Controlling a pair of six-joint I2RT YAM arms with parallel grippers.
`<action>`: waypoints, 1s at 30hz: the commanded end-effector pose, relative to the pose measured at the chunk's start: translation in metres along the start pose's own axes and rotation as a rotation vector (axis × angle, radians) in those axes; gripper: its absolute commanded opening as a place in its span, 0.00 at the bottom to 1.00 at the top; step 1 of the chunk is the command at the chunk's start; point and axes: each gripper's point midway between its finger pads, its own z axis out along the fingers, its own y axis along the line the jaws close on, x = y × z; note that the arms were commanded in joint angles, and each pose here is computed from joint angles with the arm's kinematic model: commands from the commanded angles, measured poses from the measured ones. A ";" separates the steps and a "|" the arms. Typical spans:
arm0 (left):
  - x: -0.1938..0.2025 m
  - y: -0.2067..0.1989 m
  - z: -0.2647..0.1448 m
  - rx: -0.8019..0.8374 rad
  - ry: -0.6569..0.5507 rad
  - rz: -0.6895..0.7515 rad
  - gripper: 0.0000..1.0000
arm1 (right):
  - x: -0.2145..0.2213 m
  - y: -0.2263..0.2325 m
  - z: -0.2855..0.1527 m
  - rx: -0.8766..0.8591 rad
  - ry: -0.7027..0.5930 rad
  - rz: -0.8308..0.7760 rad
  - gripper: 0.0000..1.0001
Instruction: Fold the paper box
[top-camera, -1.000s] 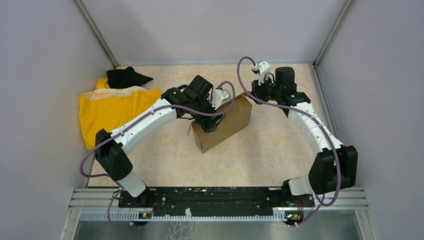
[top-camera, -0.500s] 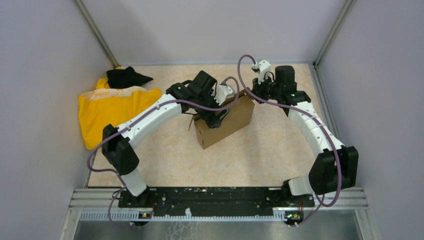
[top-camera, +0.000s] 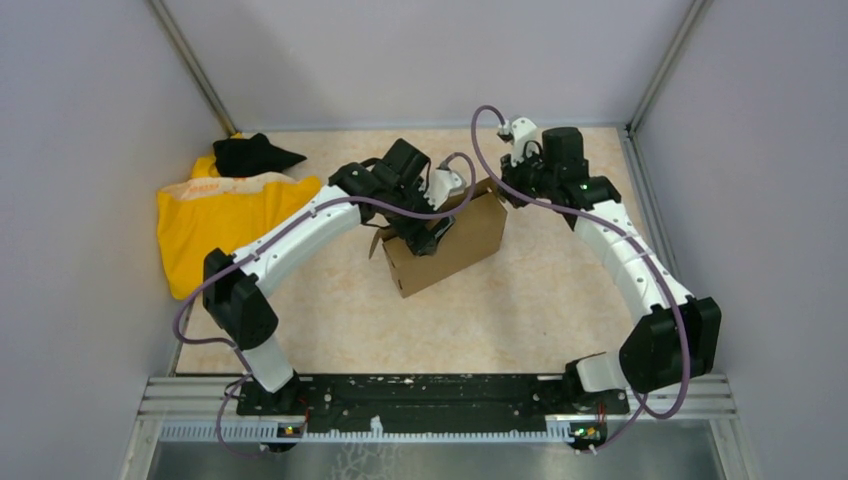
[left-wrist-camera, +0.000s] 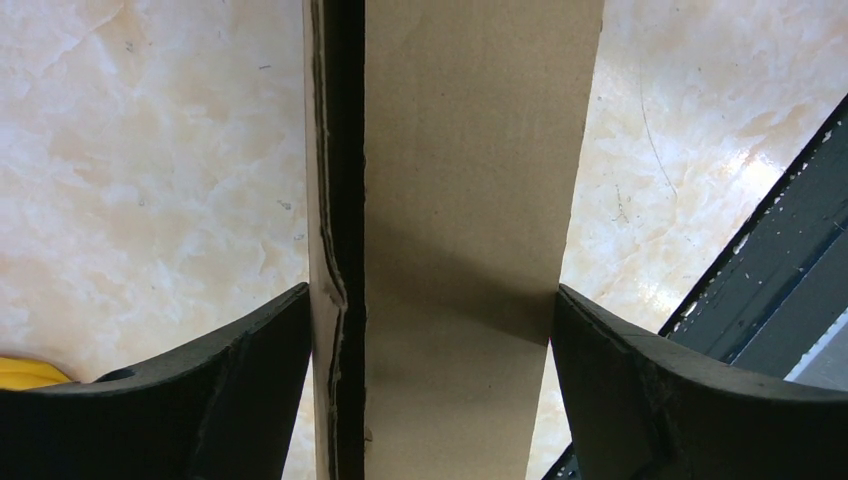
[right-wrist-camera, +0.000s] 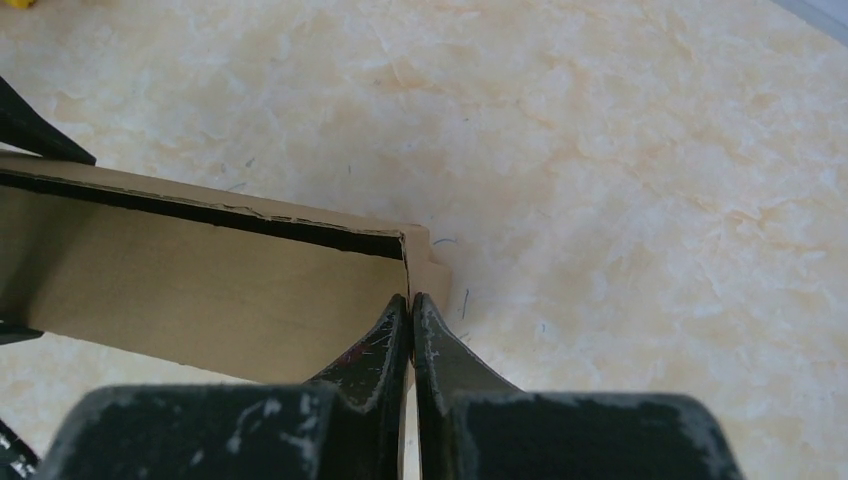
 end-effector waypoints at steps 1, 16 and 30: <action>-0.010 0.004 -0.003 0.017 -0.032 0.016 0.89 | -0.036 0.015 -0.025 -0.005 -0.077 0.009 0.00; -0.008 -0.001 0.002 0.059 -0.022 0.011 0.83 | -0.007 0.025 -0.048 0.033 -0.004 0.119 0.00; -0.009 -0.007 0.009 0.095 0.004 -0.014 0.73 | 0.016 0.043 -0.054 0.024 0.005 0.230 0.00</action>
